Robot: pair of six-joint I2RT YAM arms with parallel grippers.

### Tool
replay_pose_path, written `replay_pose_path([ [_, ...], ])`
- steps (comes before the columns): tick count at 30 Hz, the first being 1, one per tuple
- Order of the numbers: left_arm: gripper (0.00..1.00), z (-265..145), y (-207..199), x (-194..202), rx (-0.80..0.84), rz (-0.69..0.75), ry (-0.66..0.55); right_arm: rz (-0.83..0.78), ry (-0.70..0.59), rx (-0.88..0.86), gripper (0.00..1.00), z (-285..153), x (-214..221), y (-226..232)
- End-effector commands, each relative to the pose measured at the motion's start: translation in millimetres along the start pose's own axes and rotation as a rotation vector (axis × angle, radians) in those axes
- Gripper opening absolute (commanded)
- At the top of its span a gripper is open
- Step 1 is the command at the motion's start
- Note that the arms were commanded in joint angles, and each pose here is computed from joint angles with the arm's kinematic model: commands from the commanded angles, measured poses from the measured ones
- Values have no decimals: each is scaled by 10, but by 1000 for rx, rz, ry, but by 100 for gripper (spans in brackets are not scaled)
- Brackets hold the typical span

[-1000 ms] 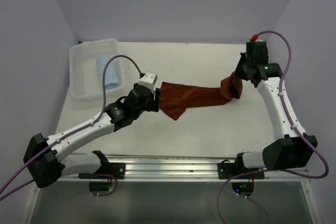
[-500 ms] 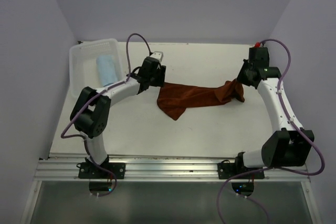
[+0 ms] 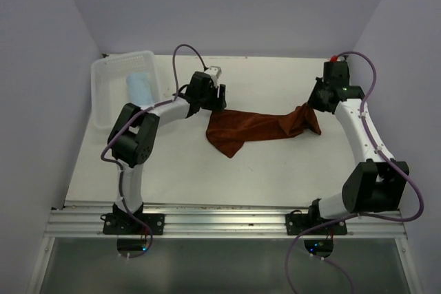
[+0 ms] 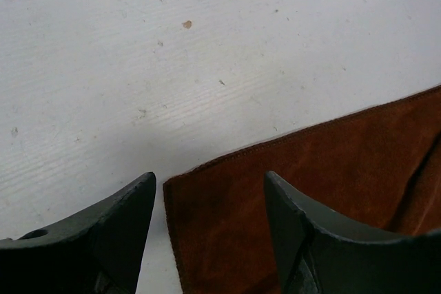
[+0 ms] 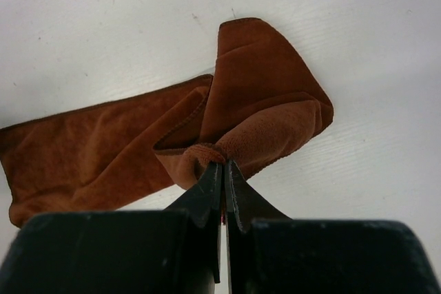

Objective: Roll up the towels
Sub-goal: Fold the towel

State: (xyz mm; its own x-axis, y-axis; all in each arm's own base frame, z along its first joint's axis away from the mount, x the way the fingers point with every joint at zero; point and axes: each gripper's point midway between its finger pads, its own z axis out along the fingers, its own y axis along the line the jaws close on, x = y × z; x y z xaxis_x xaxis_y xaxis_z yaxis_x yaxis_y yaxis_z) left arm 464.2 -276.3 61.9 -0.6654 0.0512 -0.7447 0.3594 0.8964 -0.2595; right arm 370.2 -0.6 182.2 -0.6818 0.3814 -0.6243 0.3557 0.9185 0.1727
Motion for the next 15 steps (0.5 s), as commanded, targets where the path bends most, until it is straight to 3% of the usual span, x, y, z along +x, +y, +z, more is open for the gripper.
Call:
replay_pose_path([
  [1,68,31,36,-290,55,20,-75,-6,-21,-25,0,40,-37,41],
  [15,68,187,70,23,148,72,1,16,-10,-9,0,130,-88,-48],
])
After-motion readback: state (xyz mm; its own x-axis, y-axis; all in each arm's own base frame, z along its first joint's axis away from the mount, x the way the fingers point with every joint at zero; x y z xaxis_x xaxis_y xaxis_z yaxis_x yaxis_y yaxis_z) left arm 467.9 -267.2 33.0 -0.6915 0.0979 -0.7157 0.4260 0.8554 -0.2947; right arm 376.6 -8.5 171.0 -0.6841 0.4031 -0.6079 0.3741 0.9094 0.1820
